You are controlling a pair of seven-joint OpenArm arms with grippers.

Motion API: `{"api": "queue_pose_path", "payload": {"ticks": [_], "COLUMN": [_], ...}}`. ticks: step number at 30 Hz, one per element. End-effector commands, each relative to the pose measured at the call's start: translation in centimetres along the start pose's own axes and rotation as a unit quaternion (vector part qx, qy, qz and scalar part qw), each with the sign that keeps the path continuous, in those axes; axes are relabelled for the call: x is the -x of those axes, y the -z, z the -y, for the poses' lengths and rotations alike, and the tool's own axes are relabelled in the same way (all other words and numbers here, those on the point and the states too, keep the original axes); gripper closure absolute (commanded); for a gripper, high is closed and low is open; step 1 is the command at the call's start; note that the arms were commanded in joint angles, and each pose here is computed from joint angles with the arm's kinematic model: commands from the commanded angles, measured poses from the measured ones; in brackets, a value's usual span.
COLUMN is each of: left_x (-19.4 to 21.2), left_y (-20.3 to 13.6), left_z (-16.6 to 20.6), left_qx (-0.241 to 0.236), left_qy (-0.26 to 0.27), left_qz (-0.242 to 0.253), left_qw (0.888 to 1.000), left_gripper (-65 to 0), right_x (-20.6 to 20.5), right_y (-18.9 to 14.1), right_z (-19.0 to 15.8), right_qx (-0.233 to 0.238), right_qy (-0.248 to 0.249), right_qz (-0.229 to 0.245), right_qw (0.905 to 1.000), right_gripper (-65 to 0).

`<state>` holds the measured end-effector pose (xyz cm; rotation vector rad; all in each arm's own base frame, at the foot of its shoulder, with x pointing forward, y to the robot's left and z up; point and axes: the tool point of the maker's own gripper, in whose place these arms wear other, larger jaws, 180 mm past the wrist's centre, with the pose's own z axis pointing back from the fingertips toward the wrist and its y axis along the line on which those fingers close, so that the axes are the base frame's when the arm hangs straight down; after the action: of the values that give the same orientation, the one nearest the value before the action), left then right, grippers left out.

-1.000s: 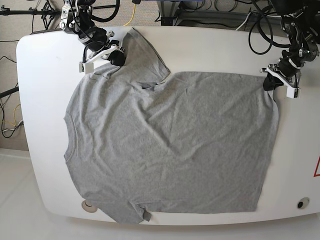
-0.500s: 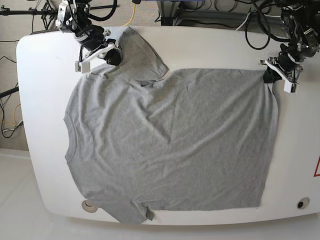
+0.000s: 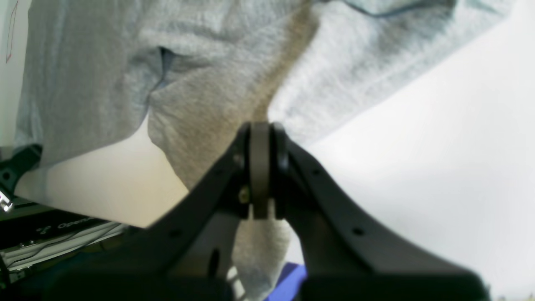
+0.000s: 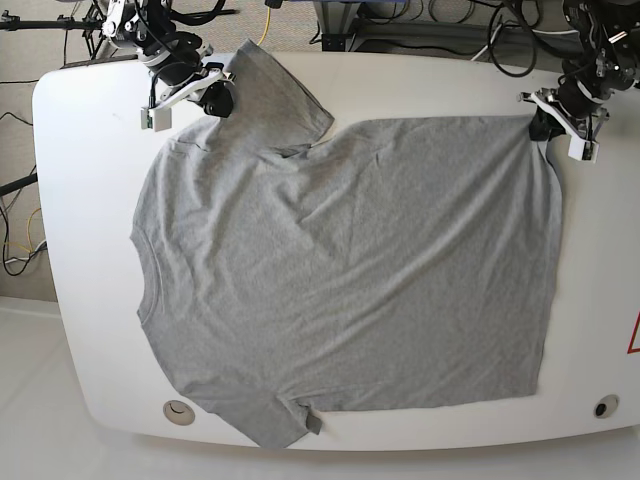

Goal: Fold the T-shirt properly
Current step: 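Pull the held shirt edge taut between both grippers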

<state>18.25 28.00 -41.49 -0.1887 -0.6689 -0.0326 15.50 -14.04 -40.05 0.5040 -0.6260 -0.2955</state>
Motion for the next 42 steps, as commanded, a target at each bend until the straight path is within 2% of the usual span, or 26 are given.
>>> {"api": "queue_pose_path", "payload": {"ticks": [1,11,19,33,42], "left_x": [-0.7,-0.1,-1.9,-2.3,-3.3], "left_y": [-0.7,-2.1,-2.7,-2.9,-3.1], "left_z": [-0.4,-0.6,0.3,0.8,0.9], "left_qx": [-0.007,-0.020,-0.014,-0.015,-0.018], "left_qy": [0.013,0.025,0.047,0.053,0.058], "left_qz": [0.007,-0.001,0.022,0.033,0.046], "left_qw": [1.000,0.999,0.999,0.998,0.997], "left_gripper": [0.0,0.0,0.0,0.0,0.0], "right_x": [-0.6,-0.1,-0.5,-1.9,-3.8], "right_y": [-0.8,-2.7,-3.4,-4.1,-4.2], "right_z": [-0.3,0.6,0.8,2.0,2.0], "right_qx": [-0.004,0.017,0.029,0.046,0.036], "right_qy": [-0.009,-0.007,-0.018,-0.021,-0.045], "right_qz": [0.013,0.013,0.018,0.038,0.062], "right_qw": [0.9999,0.9997,0.9993,0.9980,0.9964], "right_gripper": [0.0,0.0,-0.2,-0.4,-0.5]}}
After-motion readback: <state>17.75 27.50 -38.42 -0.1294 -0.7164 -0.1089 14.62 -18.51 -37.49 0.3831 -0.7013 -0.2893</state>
